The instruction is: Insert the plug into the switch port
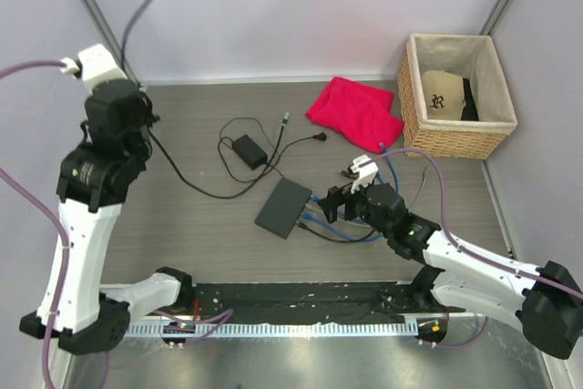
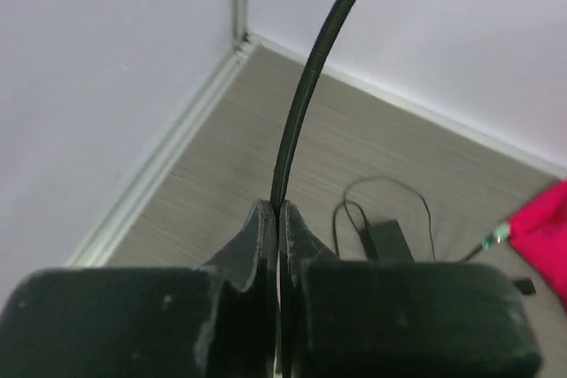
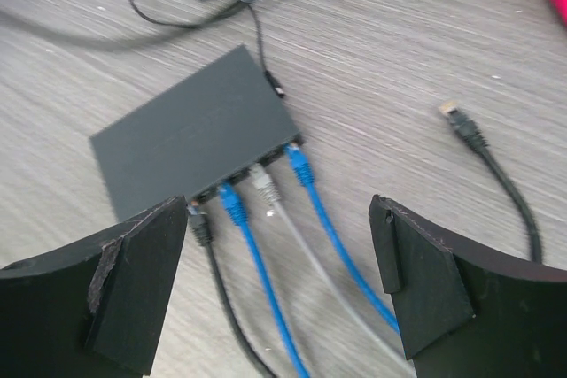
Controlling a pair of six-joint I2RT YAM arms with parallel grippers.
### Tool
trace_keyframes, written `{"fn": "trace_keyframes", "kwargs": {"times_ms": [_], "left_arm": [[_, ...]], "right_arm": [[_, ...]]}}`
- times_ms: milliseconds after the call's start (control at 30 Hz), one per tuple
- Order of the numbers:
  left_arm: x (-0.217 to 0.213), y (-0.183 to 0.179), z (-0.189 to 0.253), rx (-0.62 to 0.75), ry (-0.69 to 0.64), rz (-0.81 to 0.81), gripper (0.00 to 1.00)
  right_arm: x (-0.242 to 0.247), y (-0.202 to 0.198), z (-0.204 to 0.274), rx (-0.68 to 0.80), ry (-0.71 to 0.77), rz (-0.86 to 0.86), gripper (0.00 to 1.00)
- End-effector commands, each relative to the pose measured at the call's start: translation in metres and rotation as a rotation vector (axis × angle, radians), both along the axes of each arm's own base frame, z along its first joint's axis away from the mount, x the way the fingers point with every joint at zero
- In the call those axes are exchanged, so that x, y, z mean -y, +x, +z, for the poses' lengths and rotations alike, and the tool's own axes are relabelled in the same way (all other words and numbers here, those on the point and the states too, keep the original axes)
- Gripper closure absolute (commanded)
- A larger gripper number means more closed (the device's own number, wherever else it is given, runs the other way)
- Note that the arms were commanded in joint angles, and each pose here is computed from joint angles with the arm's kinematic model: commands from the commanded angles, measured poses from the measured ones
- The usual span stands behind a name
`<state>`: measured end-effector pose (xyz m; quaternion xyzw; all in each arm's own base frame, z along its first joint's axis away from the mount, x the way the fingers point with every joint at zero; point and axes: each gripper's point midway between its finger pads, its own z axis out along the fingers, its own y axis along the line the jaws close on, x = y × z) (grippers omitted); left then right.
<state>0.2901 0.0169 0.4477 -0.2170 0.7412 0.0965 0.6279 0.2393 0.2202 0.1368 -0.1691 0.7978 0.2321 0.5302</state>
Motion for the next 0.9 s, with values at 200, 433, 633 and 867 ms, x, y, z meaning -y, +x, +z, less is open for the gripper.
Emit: {"fn": "trace_keyframes", "kwargs": {"times_ms": [200, 433, 633, 867], "left_arm": [[0.125, -0.032, -0.18, -0.192, -0.472, -0.442, 1.0], [0.194, -0.056, -0.235, -0.288, -0.556, -0.624, 1.0], [0.233, -0.067, -0.256, -0.312, -0.566, -0.683, 1.0], [0.255, -0.072, -0.264, -0.325, -0.53, -0.714, 1.0]], "right_arm": [[-0.03, -0.004, 0.078, -0.008, 0.399, 0.014, 0.08], [-0.049, 0.017, 0.1, -0.07, 0.568, -0.055, 0.07], [-0.073, 0.04, 0.104, -0.111, 0.671, -0.085, 0.07], [-0.11, 0.057, 0.113, -0.151, 0.727, -0.023, 0.09]]}}
